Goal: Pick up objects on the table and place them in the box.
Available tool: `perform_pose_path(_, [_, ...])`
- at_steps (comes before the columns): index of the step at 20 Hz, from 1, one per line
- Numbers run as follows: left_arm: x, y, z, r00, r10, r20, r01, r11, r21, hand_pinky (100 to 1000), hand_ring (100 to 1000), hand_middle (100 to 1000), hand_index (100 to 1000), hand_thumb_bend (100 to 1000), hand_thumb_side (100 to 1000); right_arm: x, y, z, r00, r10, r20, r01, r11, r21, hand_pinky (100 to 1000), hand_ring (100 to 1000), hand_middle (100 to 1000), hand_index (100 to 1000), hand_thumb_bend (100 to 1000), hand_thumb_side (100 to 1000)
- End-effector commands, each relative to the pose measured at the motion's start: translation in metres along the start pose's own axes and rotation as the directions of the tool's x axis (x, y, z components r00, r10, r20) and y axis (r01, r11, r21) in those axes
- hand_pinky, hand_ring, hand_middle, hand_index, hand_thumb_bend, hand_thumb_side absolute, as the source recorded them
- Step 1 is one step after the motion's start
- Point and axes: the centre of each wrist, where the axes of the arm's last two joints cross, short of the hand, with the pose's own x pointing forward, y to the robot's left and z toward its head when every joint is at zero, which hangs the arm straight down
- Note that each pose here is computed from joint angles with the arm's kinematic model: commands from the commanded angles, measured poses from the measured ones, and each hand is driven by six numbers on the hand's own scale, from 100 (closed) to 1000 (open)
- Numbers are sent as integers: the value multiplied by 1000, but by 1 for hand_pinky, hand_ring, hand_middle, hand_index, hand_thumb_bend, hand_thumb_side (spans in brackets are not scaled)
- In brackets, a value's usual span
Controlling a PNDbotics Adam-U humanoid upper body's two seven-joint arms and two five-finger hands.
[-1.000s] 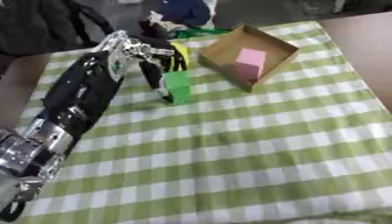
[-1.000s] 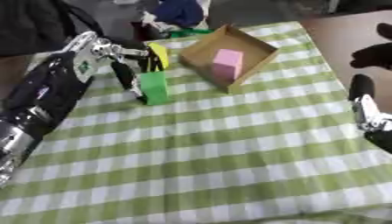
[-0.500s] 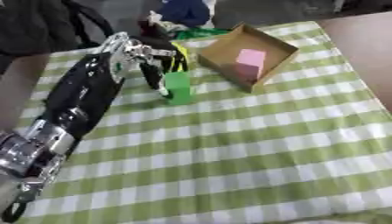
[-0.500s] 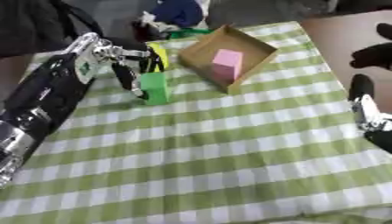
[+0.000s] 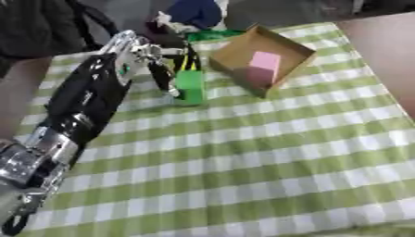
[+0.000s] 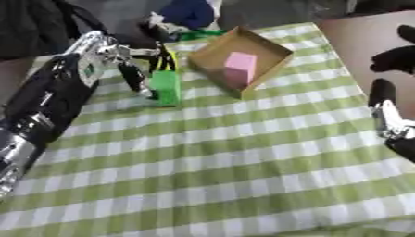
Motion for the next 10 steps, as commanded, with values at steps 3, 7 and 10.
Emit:
perform_pose_path(3, [10,39,2,998,-57,-27,60,989,133,687,498,489,753,430,186,8,-3,-5,999,15,35,-15,1000,4,840,719,688,947,100,410])
perform_pose_path(7, [22,51,-6,997,-60,-46,69,972,224,686,501,491,754,414,203,9,-2,-8,999,9,47,-10,1000,16,841,719,688,947,100,415])
perform_pose_path(10, [28,56,-12,997,-56,-61,72,953,295,682,500,488,755,372,262,10,-1,-10,999,5,54,-7,1000,22,841,719,688,947,100,413])
